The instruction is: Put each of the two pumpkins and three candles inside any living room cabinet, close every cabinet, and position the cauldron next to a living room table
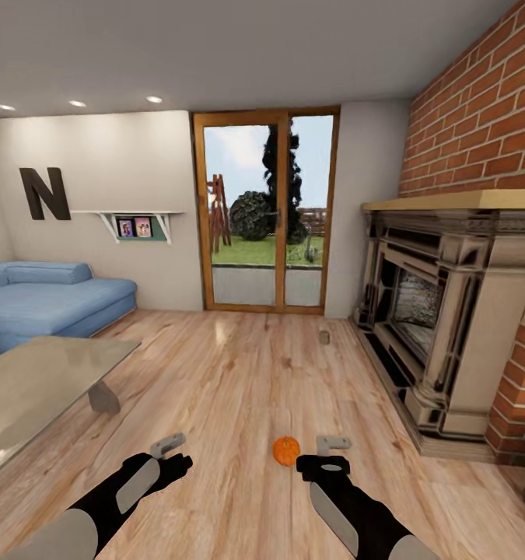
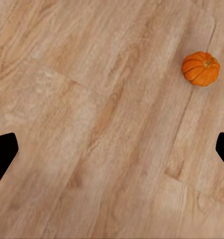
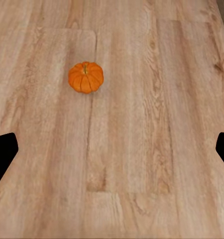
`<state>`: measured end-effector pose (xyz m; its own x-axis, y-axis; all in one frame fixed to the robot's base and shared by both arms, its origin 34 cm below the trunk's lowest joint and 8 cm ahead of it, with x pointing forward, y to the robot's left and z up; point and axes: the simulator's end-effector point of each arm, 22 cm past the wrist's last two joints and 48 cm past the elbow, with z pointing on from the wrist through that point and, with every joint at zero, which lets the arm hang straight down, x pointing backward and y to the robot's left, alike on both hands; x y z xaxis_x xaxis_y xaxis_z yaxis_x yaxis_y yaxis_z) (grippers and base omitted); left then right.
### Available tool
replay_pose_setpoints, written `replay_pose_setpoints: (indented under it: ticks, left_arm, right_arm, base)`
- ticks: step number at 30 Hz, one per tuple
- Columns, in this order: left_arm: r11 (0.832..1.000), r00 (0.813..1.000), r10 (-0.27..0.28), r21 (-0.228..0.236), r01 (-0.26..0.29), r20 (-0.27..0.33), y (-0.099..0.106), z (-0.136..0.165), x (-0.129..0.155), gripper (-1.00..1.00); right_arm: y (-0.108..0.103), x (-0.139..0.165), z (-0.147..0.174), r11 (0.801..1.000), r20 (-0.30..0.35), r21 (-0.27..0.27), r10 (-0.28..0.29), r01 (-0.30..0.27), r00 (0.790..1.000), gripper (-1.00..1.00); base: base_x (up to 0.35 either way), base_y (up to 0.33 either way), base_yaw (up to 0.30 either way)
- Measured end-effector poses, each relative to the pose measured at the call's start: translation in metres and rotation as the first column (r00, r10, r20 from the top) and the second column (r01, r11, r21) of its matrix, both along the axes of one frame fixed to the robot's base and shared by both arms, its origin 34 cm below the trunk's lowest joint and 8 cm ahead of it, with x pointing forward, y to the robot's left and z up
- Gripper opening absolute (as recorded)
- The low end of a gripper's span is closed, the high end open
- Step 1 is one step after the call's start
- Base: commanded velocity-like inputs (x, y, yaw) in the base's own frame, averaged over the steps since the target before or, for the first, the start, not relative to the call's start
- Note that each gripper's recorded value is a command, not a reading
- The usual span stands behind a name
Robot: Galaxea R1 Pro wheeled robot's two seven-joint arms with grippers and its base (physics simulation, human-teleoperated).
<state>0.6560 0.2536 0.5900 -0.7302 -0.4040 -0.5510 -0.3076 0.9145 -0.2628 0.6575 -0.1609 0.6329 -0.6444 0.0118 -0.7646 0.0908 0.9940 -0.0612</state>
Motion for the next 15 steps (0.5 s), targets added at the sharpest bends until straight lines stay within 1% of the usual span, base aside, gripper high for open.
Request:
replay_pose_setpoints:
  ticks: [5,7,11,13,15]
  left_arm:
    - [1.000,1.000,0.000,0.000,0.000,0.000,-0.0006,0.0000,0.0000,1.00]
    - [1.000,1.000,0.000,0.000,0.000,0.000,-0.0003,-0.0001,-0.0001,1.00]
    - [1.000,1.000,0.000,0.000,0.000,-0.001,0.0001,-0.0004,-0.0003,1.00]
    - [1.000,1.000,0.000,0.001,0.000,-0.001,0.0006,-0.0004,-0.0003,1.00]
    - [1.000,1.000,0.001,0.002,-0.001,-0.001,0.0010,-0.0005,-0.0004,1.00]
  right_arm:
    - [-0.0004,0.0003,0.0004,1.000,0.002,0.000,-0.001,0.001,1.000,1.00]
    - [0.0001,0.0002,0.0002,1.000,0.001,0.001,-0.001,0.001,1.000,1.00]
    - [-0.0001,0.0002,0.0001,1.000,0.001,0.000,0.000,0.000,1.000,1.00]
    - [0.0003,0.0001,0.0001,1.000,0.001,0.001,0.000,0.000,1.000,1.00]
    - [0.0005,0.0002,0.0002,1.000,0.001,0.001,0.000,0.000,1.000,1.00]
  base:
    - [0.305,0.151,0.007]
    - [0.304,0.152,0.077]
    - [0.304,0.144,0.221]
    - [0.305,-0.016,0.276]
    - [0.281,-0.134,0.284]
